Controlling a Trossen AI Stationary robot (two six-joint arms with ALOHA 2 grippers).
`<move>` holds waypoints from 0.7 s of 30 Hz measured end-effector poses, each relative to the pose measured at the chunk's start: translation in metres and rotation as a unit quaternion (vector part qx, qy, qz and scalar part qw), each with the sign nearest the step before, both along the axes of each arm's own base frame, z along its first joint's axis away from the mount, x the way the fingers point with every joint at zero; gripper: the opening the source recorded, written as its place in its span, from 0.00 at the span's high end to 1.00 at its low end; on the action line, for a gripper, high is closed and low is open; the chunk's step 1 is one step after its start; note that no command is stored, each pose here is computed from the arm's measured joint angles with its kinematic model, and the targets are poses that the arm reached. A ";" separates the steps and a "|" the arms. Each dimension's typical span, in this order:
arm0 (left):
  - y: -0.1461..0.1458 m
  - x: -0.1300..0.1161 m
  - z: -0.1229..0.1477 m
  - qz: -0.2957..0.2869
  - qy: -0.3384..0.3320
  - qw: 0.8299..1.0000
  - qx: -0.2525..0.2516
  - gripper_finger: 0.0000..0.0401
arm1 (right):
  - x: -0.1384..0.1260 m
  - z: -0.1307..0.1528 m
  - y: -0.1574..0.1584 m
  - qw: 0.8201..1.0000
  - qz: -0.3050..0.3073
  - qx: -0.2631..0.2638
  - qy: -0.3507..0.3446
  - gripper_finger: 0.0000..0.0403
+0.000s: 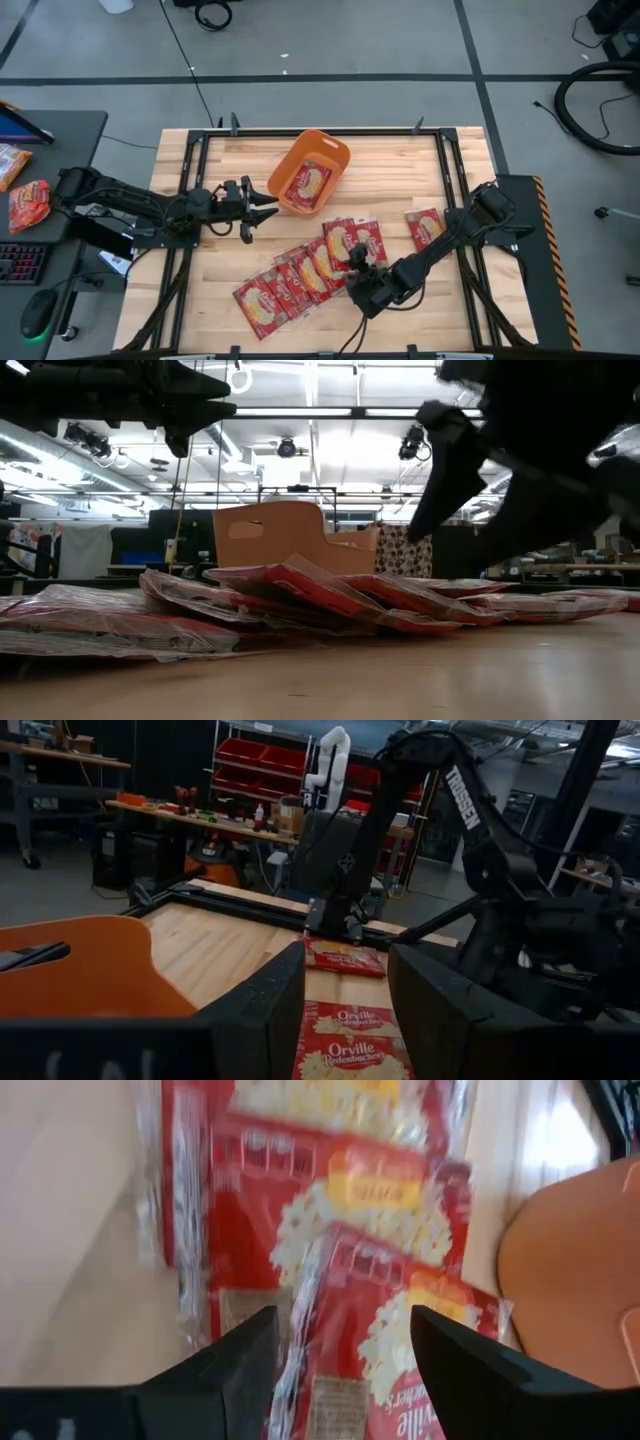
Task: Sort popcorn bags into baskets
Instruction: Put the red popcorn bag into the orange bin
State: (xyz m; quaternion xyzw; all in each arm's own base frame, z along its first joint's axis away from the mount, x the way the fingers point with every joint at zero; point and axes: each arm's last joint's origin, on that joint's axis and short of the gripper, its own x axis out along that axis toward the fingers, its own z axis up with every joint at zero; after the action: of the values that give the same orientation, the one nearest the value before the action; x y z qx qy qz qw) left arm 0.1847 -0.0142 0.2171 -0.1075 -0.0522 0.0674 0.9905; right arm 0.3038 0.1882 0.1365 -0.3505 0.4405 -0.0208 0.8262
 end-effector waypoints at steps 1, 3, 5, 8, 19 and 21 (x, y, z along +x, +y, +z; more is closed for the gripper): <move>0.000 0.000 0.000 0.000 0.000 1.000 0.000 0.62 | 0.000 -0.003 0.000 1.000 0.000 -0.004 0.004 0.42; 0.000 0.000 0.000 0.000 0.000 1.000 0.000 0.62 | 0.001 -0.008 0.000 1.000 0.001 -0.008 0.007 0.42; 0.000 0.000 0.000 0.000 0.001 1.000 0.000 0.62 | 0.001 -0.008 0.001 1.000 -0.001 -0.008 0.006 0.42; 0.000 0.000 0.000 0.000 0.000 1.000 0.000 0.62 | 0.001 -0.010 -0.001 1.000 -0.017 -0.024 -0.003 0.42; 0.000 0.000 0.000 0.000 0.000 1.000 0.000 0.62 | -0.006 -0.025 -0.017 0.998 -0.033 -0.051 0.029 0.57; 0.000 0.000 0.000 0.000 0.000 1.000 0.000 0.62 | -0.009 -0.028 -0.022 0.997 -0.039 -0.055 0.035 0.63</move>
State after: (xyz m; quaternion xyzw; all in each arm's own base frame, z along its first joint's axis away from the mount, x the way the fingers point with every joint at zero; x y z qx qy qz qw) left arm 0.1847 -0.0142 0.2171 -0.1072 -0.0524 0.0673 0.9906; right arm 0.2953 0.1665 0.1081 -0.3786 0.4806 -0.0647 0.7884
